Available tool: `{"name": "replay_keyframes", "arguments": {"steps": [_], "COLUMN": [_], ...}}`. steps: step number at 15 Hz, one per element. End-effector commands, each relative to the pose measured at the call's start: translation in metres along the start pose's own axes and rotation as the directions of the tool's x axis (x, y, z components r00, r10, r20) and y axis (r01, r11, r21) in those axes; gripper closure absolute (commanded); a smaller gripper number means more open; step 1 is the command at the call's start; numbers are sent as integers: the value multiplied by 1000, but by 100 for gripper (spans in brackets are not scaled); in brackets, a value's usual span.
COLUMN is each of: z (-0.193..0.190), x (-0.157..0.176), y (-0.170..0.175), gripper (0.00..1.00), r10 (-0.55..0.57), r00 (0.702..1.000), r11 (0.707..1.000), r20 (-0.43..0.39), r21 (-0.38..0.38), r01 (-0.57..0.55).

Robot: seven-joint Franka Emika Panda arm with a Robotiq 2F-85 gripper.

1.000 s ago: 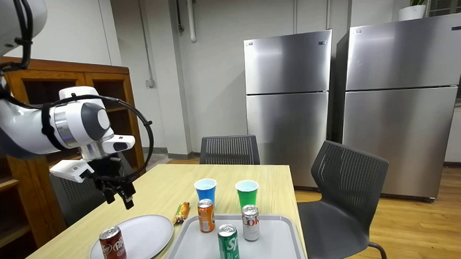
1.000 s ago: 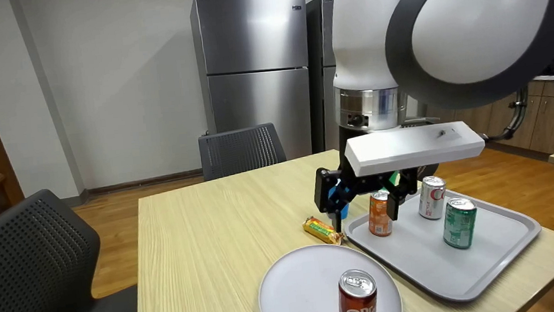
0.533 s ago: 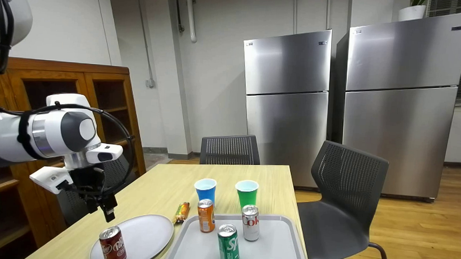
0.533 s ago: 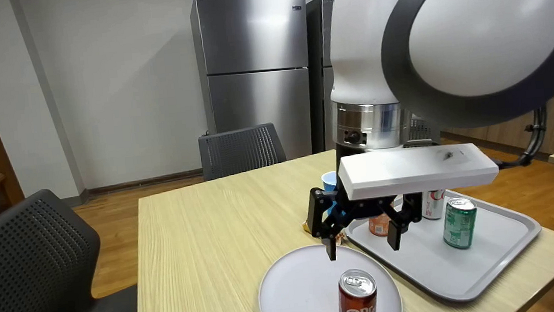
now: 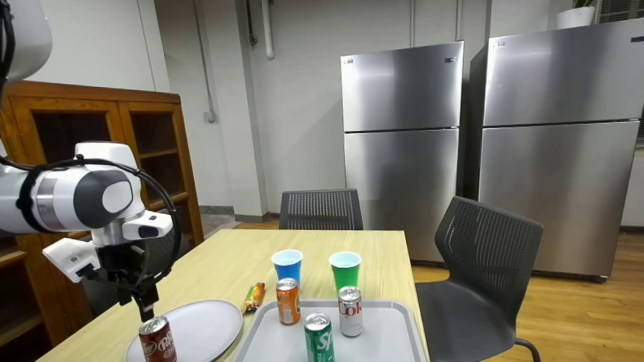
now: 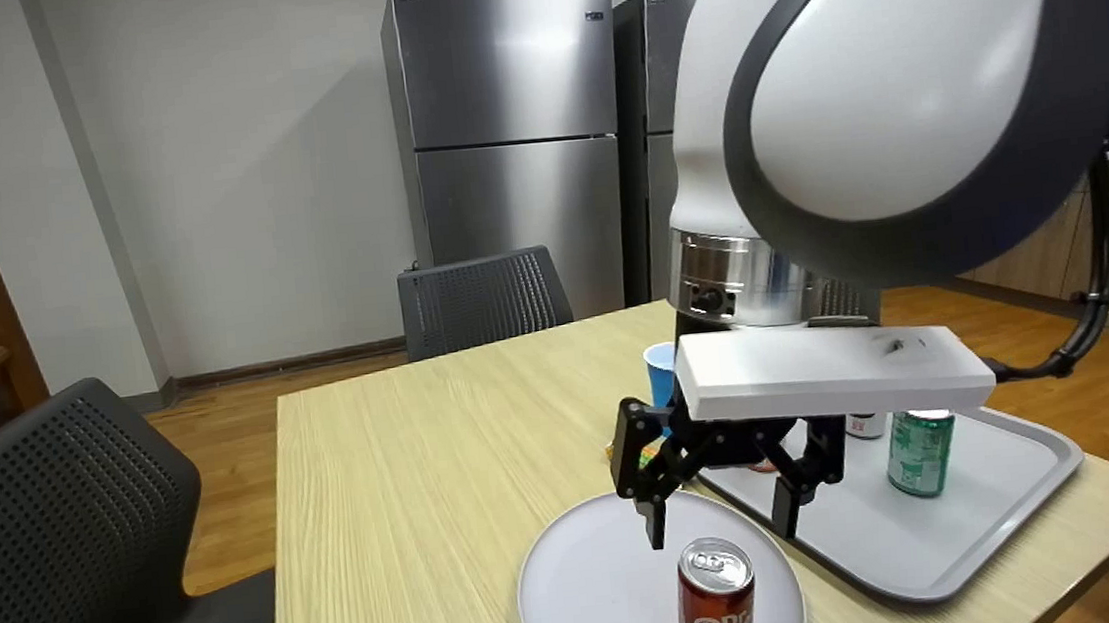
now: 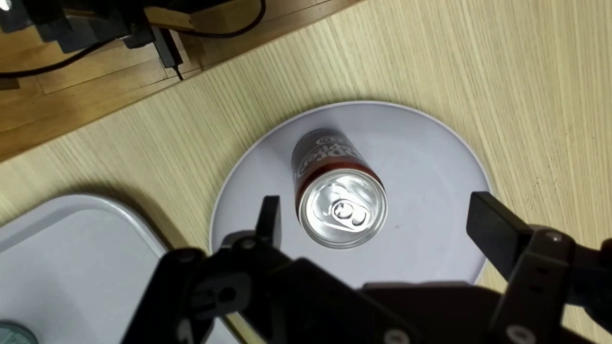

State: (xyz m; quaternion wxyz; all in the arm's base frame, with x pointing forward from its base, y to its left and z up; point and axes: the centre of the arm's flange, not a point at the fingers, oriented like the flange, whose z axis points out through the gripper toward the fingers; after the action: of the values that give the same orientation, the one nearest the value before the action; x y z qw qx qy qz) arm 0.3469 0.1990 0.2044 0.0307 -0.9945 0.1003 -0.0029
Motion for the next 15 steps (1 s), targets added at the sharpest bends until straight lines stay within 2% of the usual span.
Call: {"name": "replay_keyframes", "arguments": {"steps": [1, 15], "z": [8, 45], "x": [6, 21], "y": [5, 16], "gripper": [0, 0], "r10": [-22, 1], "r00": [1000, 1000], "r11": [999, 998], "r20": [-8, 5], "r21": [43, 68], "r01": [23, -1]}}
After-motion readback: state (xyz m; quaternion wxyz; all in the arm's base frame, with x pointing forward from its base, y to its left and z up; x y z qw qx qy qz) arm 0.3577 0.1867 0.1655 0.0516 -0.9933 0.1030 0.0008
